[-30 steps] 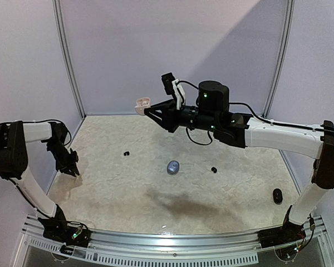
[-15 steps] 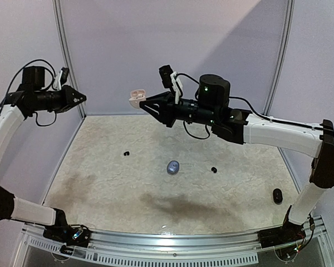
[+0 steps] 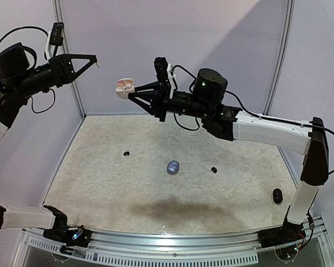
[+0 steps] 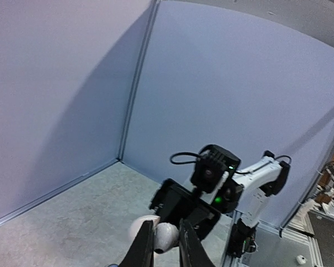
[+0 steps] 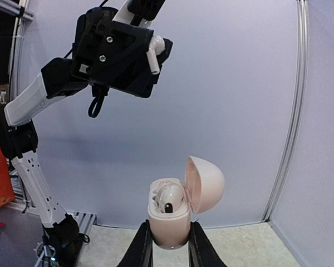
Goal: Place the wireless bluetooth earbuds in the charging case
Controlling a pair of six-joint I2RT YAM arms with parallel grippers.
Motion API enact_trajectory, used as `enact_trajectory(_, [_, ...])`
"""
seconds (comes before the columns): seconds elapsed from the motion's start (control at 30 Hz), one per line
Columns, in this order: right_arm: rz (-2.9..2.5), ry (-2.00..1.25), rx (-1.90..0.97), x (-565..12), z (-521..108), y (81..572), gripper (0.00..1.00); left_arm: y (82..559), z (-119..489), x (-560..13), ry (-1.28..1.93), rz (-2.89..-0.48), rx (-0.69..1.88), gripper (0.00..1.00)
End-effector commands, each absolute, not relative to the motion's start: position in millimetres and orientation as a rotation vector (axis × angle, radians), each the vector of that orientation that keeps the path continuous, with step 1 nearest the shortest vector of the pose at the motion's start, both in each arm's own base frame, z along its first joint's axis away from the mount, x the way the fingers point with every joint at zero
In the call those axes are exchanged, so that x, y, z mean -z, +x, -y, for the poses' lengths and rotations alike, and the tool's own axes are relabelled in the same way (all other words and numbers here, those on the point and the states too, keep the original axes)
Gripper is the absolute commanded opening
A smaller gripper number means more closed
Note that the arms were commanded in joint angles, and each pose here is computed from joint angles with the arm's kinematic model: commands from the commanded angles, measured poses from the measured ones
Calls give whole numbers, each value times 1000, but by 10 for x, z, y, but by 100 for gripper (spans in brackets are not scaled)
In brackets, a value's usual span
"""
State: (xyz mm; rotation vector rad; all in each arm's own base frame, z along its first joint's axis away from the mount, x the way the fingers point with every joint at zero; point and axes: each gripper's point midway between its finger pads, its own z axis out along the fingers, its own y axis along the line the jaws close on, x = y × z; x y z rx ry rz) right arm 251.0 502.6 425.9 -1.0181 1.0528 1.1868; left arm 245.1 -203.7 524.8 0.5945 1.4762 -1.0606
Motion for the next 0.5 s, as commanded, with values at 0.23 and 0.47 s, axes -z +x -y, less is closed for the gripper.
enact_trajectory(0.23, [-856,-1113,-1101,-4508,-5223,2397,0,1954,2503,-5244,874,-1311,1136,0])
enact_trajectory(0.47, [-841,-1154,-1060,-4515,-5228,2280,0,1949,2537,-5139,913,-1323,1115,0])
